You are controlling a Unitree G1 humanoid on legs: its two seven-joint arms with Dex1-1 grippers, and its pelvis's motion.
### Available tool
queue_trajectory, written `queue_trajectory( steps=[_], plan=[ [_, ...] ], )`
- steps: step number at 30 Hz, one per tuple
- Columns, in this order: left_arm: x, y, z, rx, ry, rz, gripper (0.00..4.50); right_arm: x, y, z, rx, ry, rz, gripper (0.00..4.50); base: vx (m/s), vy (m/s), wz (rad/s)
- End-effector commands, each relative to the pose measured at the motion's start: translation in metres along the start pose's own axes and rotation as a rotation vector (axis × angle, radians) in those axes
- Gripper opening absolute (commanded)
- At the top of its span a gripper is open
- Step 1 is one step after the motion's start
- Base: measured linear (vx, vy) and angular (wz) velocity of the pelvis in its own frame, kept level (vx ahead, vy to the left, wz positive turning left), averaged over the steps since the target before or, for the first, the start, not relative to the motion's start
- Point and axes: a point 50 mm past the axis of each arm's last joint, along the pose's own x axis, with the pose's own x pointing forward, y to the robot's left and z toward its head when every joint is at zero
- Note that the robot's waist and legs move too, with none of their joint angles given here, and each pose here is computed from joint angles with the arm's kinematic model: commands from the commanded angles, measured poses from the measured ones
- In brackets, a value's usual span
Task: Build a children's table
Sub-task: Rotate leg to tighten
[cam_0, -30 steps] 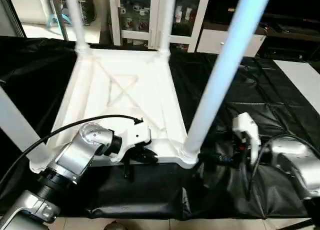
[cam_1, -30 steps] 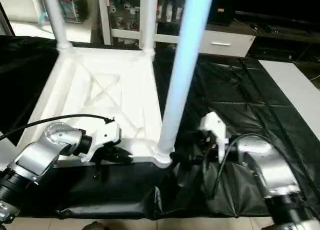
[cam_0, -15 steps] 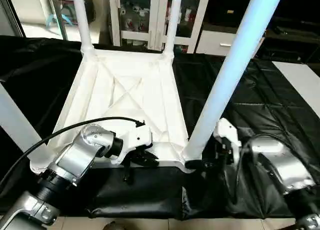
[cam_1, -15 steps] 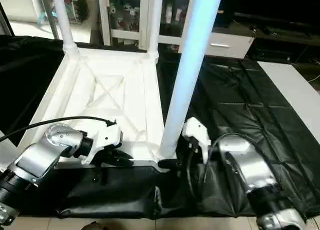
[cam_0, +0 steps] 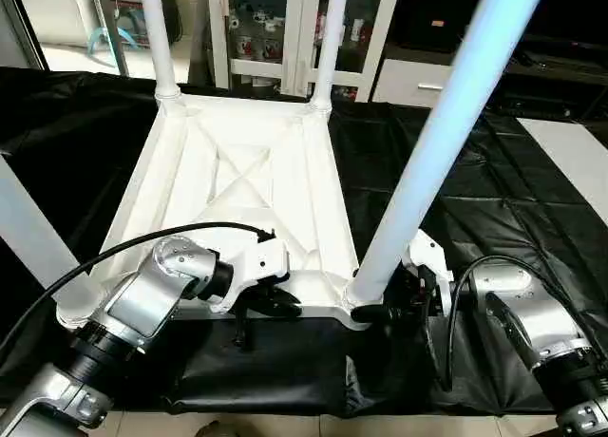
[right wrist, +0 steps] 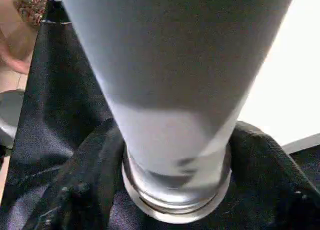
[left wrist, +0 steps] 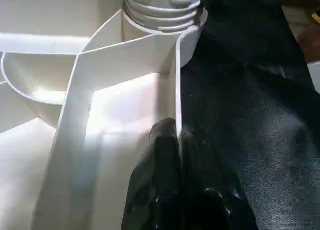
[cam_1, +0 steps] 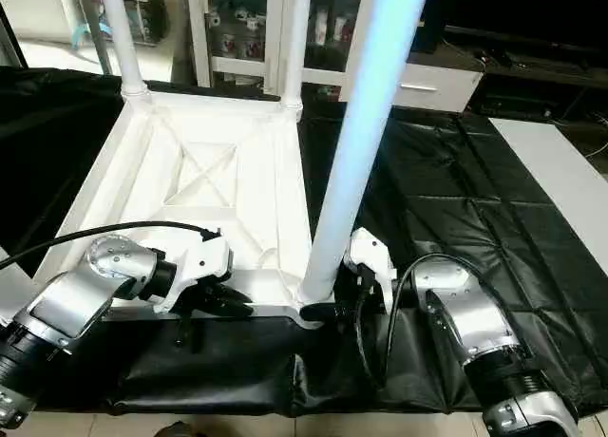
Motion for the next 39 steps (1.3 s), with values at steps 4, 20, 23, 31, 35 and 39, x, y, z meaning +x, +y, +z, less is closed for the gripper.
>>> queue_trajectory(
  steps=[4,20,23,31,35,39],
  plan=[
    [0.006,-0.003,0.003,0.008,0.004,-0.049,0.00,-0.001,0.000,0.001,-0.020,0.007,0.029,2.68,0.000,0.000,0.00],
    [0.021,0.023,0.007,-0.117,-0.003,0.203,0.00,0.020,-0.026,-0.023,0.211,0.001,-0.458,2.63,-0.004,0.001,0.00],
    [0.032,0.038,0.021,-0.192,-0.050,0.345,0.00,0.035,-0.031,-0.024,0.346,-0.068,-0.631,2.63,-0.060,0.021,-0.09],
    [0.054,0.060,0.045,-0.210,-0.055,0.595,0.00,0.084,-0.029,-0.013,0.354,-0.070,-0.857,2.62,-0.013,0.008,-0.03],
    [0.056,0.063,0.046,-0.208,-0.044,0.621,0.00,0.089,-0.031,-0.002,0.333,-0.124,-0.848,2.62,0.000,0.000,0.00],
    [0.049,0.064,0.036,-0.208,-0.025,0.629,0.00,0.076,-0.031,0.011,0.324,-0.280,-0.773,2.62,0.000,0.000,0.00]
  ],
)
